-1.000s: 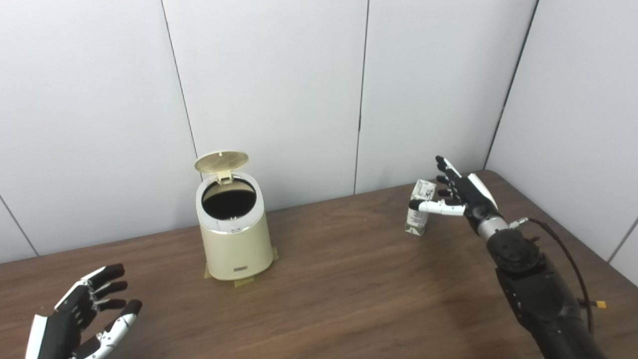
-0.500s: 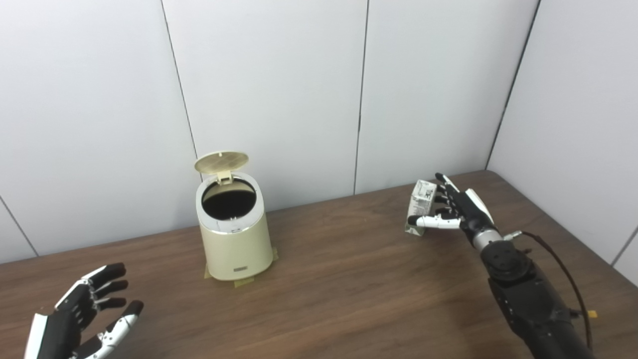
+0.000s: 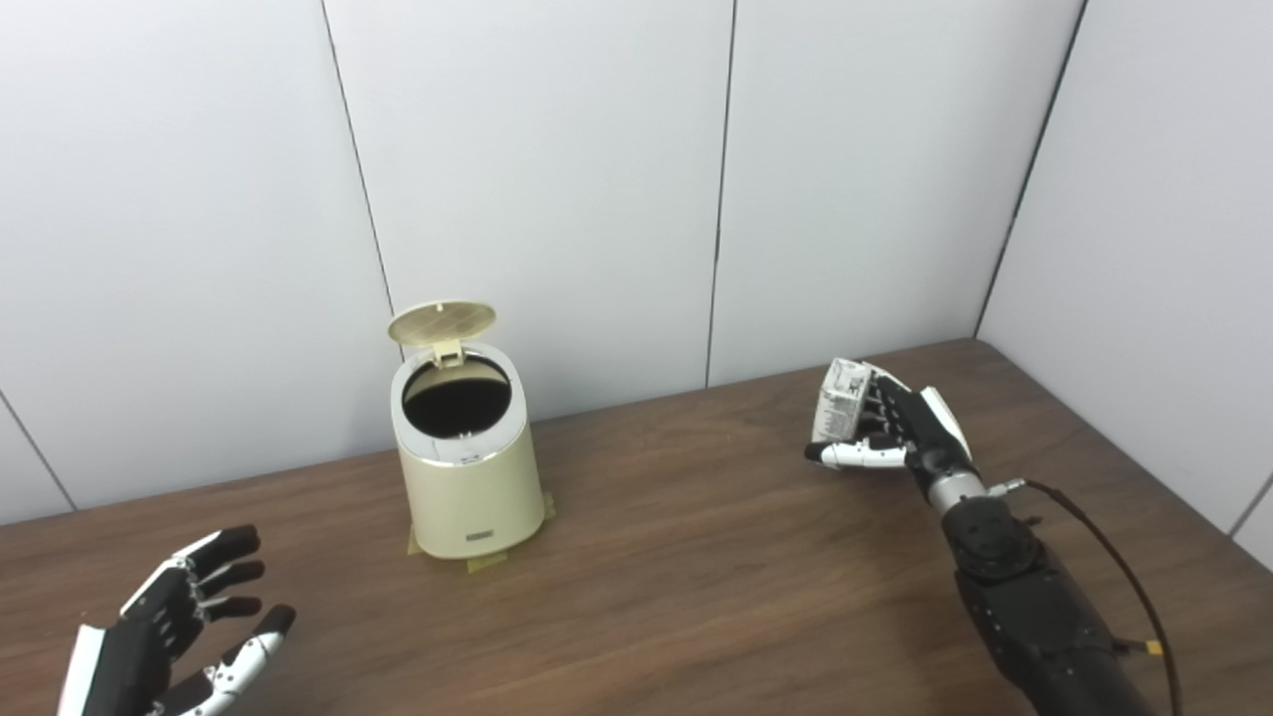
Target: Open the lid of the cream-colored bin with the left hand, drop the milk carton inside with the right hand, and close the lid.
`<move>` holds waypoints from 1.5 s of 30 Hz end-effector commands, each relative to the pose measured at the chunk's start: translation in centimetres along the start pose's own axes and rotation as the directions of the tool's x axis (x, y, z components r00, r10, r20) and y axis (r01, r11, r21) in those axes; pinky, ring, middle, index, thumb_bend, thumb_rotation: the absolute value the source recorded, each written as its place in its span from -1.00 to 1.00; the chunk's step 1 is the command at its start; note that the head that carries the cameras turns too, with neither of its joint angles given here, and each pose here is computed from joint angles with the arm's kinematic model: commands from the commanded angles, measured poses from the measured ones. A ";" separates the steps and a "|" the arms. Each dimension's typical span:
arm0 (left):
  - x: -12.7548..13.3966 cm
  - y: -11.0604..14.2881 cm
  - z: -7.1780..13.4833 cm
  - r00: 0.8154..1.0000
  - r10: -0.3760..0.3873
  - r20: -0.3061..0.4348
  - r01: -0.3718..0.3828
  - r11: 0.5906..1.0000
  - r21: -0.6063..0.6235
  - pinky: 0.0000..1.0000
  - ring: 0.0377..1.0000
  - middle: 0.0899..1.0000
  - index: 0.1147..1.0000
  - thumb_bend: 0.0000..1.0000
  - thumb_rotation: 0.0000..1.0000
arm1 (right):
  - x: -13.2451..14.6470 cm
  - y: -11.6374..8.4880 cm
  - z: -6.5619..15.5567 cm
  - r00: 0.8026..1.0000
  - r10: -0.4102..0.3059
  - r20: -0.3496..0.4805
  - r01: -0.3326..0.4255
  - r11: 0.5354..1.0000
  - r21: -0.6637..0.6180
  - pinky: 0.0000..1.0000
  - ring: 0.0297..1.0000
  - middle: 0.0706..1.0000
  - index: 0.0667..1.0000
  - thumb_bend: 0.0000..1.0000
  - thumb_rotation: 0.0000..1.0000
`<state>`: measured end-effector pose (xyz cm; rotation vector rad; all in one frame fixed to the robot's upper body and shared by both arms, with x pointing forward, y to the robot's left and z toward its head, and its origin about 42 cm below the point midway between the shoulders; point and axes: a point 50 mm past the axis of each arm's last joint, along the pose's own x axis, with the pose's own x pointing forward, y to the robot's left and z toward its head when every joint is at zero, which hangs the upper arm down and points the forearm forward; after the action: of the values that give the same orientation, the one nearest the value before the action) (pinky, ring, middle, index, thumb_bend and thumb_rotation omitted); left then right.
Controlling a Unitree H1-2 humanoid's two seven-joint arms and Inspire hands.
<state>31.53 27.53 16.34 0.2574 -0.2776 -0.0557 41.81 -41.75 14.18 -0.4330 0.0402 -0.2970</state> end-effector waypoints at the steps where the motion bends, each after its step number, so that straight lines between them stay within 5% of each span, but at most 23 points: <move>1: 1.0 0.3 1.9 0.996 0.003 0.090 -0.003 1.000 0.005 0.27 0.48 0.54 0.46 0.01 -1.00 | 1.7 -1.1 2.8 0.993 -0.045 0.108 0.043 0.999 0.018 0.50 0.60 0.66 0.67 0.64 -0.68; 6: 0.9 0.2 2.1 0.996 0.003 0.085 -0.004 1.000 0.018 0.28 0.48 0.55 0.47 0.00 -1.00 | 1.8 -0.7 2.9 0.987 -0.085 0.137 0.084 0.996 0.013 0.39 0.51 0.58 0.58 0.68 -0.64; 9: 1.0 0.2 2.1 0.996 0.003 0.084 -0.005 1.000 0.019 0.28 0.48 0.55 0.47 -0.01 -1.00 | 1.7 -0.3 2.9 0.973 -0.159 0.165 0.160 0.987 0.009 -0.04 0.09 0.21 0.37 0.56 -0.80; 11: 1.0 0.2 2.1 0.996 0.002 0.086 -0.004 1.000 0.022 0.29 0.47 0.54 0.46 -0.01 -1.00 | 1.7 -0.1 3.0 0.965 -0.194 0.179 0.198 0.980 -0.005 -0.31 -0.22 -0.11 0.11 0.20 -0.94; 13: 1.0 0.2 2.0 0.996 0.000 0.089 -0.002 1.000 0.024 0.29 0.47 0.53 0.45 -0.01 -1.00 | 1.8 0.2 3.1 0.959 -0.214 0.185 0.220 0.975 -0.012 -0.37 -0.28 -0.17 0.02 0.08 -0.99; 27: 1.0 0.1 1.8 0.996 -0.006 0.093 0.003 0.999 0.035 0.23 0.44 0.50 0.42 0.00 -1.00 | 1.3 2.3 3.6 0.948 -0.262 0.180 0.266 0.964 -0.001 -0.37 -0.29 -0.21 -0.03 0.05 -1.00; 35: 1.1 0.0 1.8 0.996 -0.008 0.093 0.004 0.999 0.045 0.20 0.41 0.49 0.42 -0.01 -1.00 | 1.2 2.4 4.3 0.932 -0.269 0.243 0.278 0.961 -0.001 -0.39 -0.30 -0.22 -0.01 0.05 -1.00; 45: 1.0 -0.2 1.4 0.997 -0.009 0.082 0.005 0.999 0.046 0.25 0.42 0.49 0.41 0.02 -1.00 | 0.7 3.8 11.8 0.880 -0.258 0.399 0.245 0.966 0.084 -0.34 -0.28 -0.21 -0.01 0.04 -1.00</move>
<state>31.47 27.12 16.39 0.2939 -0.2793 -0.0676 43.17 -34.69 18.63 -0.4897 -0.3062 -0.4531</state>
